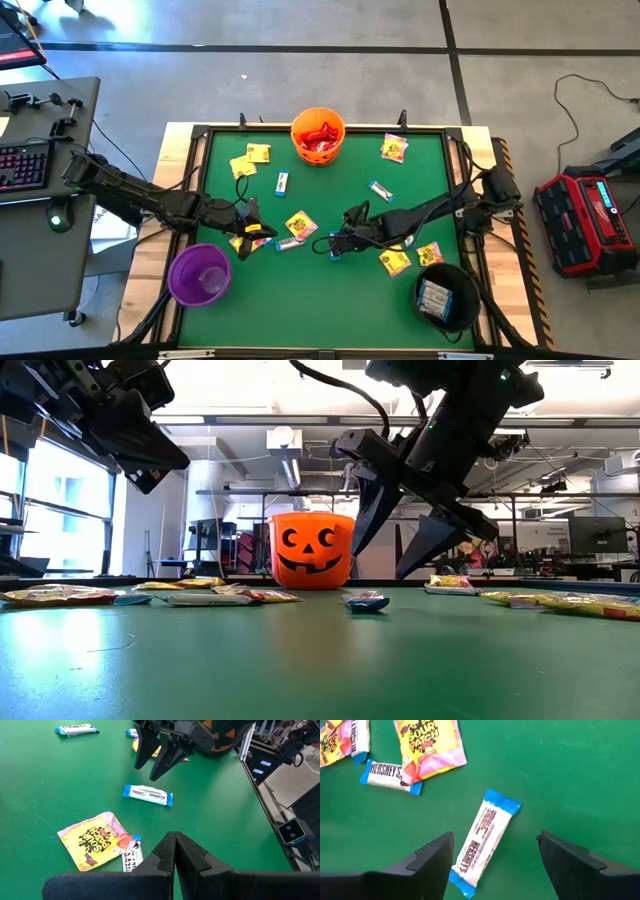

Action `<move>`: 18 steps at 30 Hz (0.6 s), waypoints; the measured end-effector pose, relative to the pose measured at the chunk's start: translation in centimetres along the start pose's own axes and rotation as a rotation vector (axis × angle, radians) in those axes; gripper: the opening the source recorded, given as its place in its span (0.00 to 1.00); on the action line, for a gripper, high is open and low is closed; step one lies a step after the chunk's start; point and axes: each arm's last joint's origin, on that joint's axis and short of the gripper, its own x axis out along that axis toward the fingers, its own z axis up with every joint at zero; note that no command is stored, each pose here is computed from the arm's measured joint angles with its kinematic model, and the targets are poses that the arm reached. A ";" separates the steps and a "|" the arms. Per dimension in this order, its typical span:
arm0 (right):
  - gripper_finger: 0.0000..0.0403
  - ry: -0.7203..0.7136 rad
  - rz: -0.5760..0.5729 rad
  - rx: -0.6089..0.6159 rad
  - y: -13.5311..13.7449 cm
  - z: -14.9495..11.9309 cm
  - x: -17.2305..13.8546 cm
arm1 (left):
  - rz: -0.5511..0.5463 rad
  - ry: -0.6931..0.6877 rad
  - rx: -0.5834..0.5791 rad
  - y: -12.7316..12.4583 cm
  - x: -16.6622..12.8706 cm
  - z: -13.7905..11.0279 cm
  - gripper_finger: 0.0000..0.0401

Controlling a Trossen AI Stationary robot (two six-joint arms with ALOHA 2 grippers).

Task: Sort candy by brand, put in halloween buckets
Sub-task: Put the white chocolate bar into the black bucket

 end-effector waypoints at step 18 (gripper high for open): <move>0.69 0.003 0.006 0.035 0.0 -0.8 3.0 | 0.000 0.002 -0.001 0.0 0.0 0.0 0.00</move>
